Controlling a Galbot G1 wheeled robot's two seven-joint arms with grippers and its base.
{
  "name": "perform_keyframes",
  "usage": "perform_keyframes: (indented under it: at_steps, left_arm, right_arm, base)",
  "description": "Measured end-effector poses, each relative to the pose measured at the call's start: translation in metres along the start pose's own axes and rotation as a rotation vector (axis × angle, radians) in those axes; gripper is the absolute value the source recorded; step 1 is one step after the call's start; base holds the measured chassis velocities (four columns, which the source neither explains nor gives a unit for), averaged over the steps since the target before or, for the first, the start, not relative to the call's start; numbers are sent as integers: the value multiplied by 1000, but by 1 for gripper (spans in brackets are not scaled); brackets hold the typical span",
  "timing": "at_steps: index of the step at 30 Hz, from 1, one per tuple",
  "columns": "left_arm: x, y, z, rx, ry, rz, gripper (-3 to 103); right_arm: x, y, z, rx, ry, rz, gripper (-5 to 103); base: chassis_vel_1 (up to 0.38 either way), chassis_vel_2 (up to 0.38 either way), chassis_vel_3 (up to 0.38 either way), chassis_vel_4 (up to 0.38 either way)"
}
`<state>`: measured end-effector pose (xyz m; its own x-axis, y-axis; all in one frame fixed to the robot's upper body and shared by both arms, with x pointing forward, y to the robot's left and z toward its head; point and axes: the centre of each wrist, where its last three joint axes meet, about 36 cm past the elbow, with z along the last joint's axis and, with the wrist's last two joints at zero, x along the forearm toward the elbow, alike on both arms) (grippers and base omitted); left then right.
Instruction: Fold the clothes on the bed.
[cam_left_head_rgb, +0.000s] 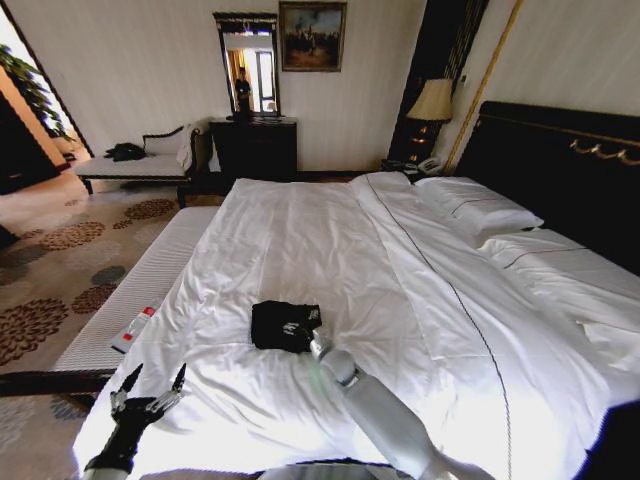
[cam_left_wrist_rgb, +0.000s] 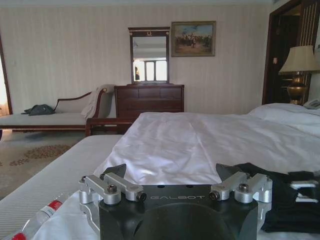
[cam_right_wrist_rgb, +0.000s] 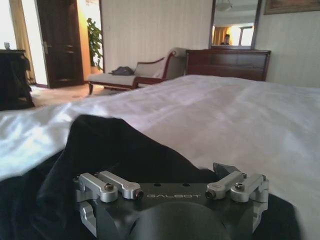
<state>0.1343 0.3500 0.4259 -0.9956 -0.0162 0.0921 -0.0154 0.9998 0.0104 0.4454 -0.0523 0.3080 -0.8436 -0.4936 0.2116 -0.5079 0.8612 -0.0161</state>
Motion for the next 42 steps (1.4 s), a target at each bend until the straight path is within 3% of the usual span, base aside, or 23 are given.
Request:
perform_keyframes:
  at_steps: [10, 16, 23, 34, 39, 42]
  left_arm:
    - [0, 0, 0, 0, 0, 0, 100]
    - [0, 0, 0, 0, 0, 0, 100]
    - [0, 0, 0, 0, 0, 0, 100]
    - [0, 0, 0, 0, 0, 0, 100]
    - [0, 0, 0, 0, 0, 0, 100]
    - [0, 0, 0, 0, 0, 0, 100]
  right_arm:
    - [-17, 19, -14, -14, -27, -30, 100]
    - [-28, 39, 3, 20, -6, -49, 100]
    - [-39, 35, -1, 30, -23, -44, 100]
    - [10, -14, -25, -72, -51, 27, 100]
    - [46, -57, -26, -71, -86, 82, 100]
    - [80, -98, -24, -27, -132, 128, 100]
  base:
    - [0, 0, 0, 0]
    - [0, 0, 0, 0]
    - [0, 0, 0, 0]
    - [0, 0, 0, 0]
    - [0, 0, 0, 0]
    - [0, 0, 0, 0]
